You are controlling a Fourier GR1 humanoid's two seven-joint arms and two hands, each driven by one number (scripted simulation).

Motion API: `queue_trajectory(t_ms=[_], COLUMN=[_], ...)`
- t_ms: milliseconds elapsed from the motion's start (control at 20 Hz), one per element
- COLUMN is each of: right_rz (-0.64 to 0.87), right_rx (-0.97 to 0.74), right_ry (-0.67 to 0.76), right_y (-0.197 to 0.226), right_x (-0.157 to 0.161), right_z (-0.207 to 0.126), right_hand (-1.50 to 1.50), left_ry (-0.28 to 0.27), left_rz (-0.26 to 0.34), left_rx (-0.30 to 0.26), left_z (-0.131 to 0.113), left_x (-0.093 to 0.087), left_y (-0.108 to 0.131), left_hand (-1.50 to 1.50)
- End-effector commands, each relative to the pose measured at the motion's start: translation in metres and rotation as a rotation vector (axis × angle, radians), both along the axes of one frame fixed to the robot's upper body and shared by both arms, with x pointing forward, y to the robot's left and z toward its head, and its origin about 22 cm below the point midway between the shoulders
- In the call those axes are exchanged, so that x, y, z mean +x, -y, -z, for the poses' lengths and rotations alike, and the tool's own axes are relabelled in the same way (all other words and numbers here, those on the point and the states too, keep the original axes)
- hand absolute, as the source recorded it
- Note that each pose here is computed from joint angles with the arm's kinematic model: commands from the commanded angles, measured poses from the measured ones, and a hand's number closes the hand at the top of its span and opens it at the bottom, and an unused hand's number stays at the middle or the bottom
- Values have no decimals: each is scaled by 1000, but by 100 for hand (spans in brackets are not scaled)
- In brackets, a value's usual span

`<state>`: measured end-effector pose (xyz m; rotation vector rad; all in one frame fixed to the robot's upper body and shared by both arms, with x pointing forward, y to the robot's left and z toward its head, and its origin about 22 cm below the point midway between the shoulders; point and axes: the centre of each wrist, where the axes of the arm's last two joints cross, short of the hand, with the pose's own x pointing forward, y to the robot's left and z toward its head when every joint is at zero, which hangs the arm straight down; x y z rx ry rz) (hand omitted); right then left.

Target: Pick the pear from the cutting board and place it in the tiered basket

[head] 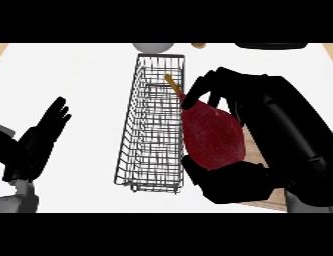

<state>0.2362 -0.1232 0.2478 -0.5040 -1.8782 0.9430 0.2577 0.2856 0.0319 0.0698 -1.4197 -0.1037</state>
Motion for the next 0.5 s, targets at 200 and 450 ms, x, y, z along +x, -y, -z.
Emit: queue_trajectory(t_ms=[200, 450], right_rz=[58, 18], right_rx=[-26, -56], right_ry=[-73, -93], right_y=[-45, -62], right_x=[12, 25], right_z=[19, 40], right_hand=[150, 150], left_ry=[7, -10], left_rz=[-4, -17], left_rx=[4, -22], left_z=[-9, 7], left_x=[-18, -4], left_y=[-8, 15], left_hand=[0, 0])
